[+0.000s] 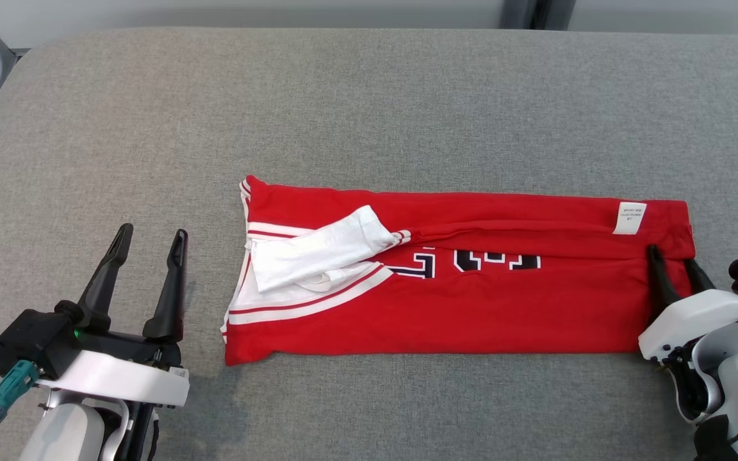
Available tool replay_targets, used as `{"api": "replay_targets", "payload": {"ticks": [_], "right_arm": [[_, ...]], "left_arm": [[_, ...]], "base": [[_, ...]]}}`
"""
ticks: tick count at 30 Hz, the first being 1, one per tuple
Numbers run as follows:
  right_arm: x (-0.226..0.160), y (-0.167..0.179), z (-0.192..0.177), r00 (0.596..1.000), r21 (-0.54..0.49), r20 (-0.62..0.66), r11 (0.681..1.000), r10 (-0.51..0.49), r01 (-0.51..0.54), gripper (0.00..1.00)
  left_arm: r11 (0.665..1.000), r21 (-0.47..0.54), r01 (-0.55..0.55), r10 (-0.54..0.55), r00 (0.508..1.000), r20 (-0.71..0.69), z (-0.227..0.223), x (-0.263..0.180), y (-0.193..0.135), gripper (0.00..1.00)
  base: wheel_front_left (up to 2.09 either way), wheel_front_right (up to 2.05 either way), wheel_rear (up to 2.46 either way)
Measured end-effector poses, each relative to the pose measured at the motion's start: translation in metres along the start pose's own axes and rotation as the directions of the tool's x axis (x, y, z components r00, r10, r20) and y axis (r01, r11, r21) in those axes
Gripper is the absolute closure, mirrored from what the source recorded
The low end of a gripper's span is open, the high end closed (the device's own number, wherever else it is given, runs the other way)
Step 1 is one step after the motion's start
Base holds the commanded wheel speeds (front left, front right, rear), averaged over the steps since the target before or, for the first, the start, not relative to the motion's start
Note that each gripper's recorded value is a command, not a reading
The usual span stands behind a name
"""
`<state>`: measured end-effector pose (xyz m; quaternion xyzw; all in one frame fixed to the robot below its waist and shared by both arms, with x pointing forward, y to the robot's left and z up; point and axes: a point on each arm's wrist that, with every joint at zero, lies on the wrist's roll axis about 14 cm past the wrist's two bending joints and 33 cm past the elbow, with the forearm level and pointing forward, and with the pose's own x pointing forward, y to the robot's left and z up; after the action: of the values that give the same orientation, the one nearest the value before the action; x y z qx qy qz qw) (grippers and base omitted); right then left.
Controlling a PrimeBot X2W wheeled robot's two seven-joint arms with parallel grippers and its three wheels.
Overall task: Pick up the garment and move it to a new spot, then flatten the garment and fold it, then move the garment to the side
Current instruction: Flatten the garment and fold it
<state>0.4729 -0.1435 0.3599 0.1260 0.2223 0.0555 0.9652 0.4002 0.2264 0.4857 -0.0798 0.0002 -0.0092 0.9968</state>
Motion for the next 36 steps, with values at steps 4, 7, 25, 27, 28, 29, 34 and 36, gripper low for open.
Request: {"api": "replay_targets", "payload": {"ticks": [4,7,25,27,28,29,34,36], "right_arm": [[0.000,0.007,-0.002,1.000,0.005,0.008,1.000,0.022,-0.022,1.00],[-0.004,0.000,0.006,0.998,0.001,0.053,1.000,0.020,-0.020,1.00],[-0.042,-0.050,0.090,0.952,-0.058,0.302,0.997,-0.038,0.058,1.00],[-0.041,-0.019,0.108,0.937,-0.074,0.347,0.997,0.039,-0.014,1.00],[-0.042,-0.002,0.116,0.928,-0.084,0.364,0.995,0.079,-0.051,1.00],[-0.043,0.015,0.124,0.917,-0.092,0.382,0.992,0.118,-0.089,1.00],[-0.048,0.111,0.137,0.864,-0.121,0.383,0.945,0.328,-0.305,1.00],[-0.050,0.147,0.126,0.843,-0.129,0.343,0.910,0.414,-0.395,1.00]], "left_arm": [[1.000,-0.005,0.002,-0.002,1.000,0.001,-0.001,0.002,-0.002,0.00],[1.000,-0.006,0.009,-0.009,1.000,0.004,-0.001,0.005,-0.004,0.00],[0.999,-0.020,0.045,-0.045,0.999,0.021,0.000,0.014,-0.018,0.00],[0.998,-0.020,0.053,-0.052,0.998,0.018,-0.001,0.014,-0.020,0.00],[0.998,-0.021,0.057,-0.057,0.998,0.018,-0.001,0.014,-0.021,0.00],[0.998,-0.021,0.060,-0.059,0.998,0.019,-0.001,0.015,-0.022,0.00],[0.997,-0.022,0.074,-0.074,0.997,0.016,-0.001,0.016,-0.026,0.00],[0.997,-0.024,0.078,-0.078,0.997,0.013,-0.002,0.015,-0.028,0.00]], "base": [[0.00,0.00,0.00],[0.00,0.00,0.00],[0.00,0.00,0.00],[0.00,0.00,0.00],[0.00,0.00,0.00],[0.00,0.00,0.00],[0.00,0.00,0.00],[0.00,0.00,0.00]]}}
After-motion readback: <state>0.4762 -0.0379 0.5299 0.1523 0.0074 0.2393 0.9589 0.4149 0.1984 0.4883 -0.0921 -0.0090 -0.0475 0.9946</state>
